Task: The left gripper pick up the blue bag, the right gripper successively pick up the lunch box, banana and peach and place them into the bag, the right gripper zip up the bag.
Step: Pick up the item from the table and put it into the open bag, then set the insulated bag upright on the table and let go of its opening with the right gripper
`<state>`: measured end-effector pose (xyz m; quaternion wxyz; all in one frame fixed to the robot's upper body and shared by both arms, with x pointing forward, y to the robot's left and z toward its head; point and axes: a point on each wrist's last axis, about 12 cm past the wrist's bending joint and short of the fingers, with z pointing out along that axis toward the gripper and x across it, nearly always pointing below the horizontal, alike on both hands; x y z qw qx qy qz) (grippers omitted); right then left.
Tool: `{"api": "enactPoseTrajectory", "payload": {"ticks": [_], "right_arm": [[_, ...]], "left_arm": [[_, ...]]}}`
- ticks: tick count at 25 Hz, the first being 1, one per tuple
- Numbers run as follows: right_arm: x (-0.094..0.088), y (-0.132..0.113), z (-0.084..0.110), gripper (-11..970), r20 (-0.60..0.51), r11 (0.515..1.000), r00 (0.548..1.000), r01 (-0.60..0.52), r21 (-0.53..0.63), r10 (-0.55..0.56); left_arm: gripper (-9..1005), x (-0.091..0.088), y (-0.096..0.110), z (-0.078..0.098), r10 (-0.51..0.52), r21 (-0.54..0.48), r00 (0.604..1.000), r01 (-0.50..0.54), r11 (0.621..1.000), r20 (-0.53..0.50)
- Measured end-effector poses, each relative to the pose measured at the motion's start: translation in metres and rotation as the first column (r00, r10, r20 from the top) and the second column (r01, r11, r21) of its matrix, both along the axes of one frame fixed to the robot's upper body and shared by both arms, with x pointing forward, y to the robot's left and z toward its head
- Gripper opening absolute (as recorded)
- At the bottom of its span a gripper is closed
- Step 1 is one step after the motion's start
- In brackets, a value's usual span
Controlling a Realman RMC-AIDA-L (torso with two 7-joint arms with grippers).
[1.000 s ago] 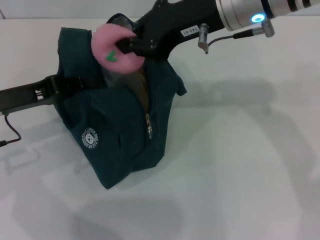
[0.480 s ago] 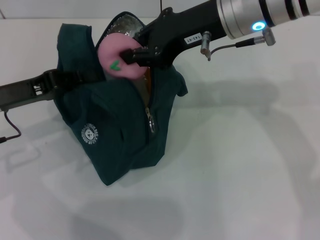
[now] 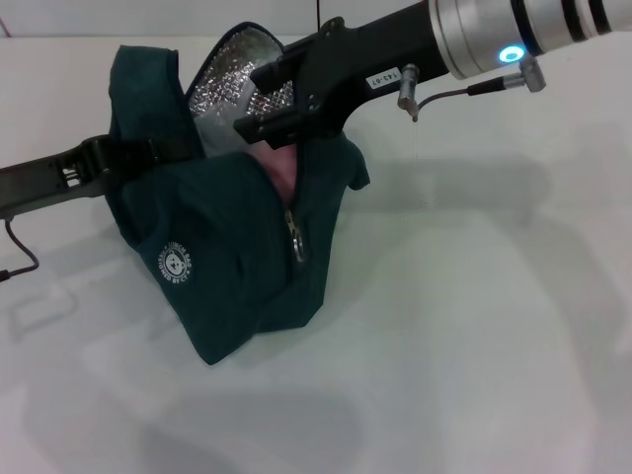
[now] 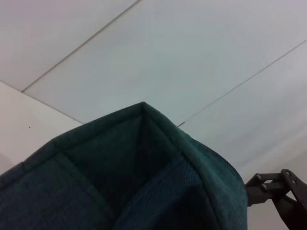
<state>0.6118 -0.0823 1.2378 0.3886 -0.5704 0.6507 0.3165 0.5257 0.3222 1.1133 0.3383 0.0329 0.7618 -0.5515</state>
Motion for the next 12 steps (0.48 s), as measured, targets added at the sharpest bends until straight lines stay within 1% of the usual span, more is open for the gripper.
{"api": "enactPoseTrajectory", "payload": {"ticks": [2, 6, 8, 12], "right_arm": [[0.001, -0.001, 0.0, 557, -0.001, 1.0, 1.0, 0.005, 0.001, -0.005], [0.004, -0.004, 0.002, 572, 0.008, 1.0, 1.0, 0.025, 0.006, -0.025], [0.01, -0.01, 0.005, 585, 0.02, 0.998, 0.998, 0.065, 0.02, -0.065], [0.029, -0.033, 0.006, 622, 0.013, 0.976, 0.978, 0.206, 0.067, -0.207]], "left_arm": [[32, 0.0, 0.0, 0.0, -0.001, 0.001, 1.0, 0.001, 1.0, -0.001], [32, 0.0, 0.0, 0.0, -0.001, 0.002, 1.0, 0.001, 1.0, -0.001], [32, 0.0, 0.0, -0.001, 0.0, 0.001, 1.0, 0.0, 1.0, -0.003], [32, 0.0, -0.001, -0.001, -0.005, -0.001, 1.0, 0.005, 1.0, -0.005]]}}
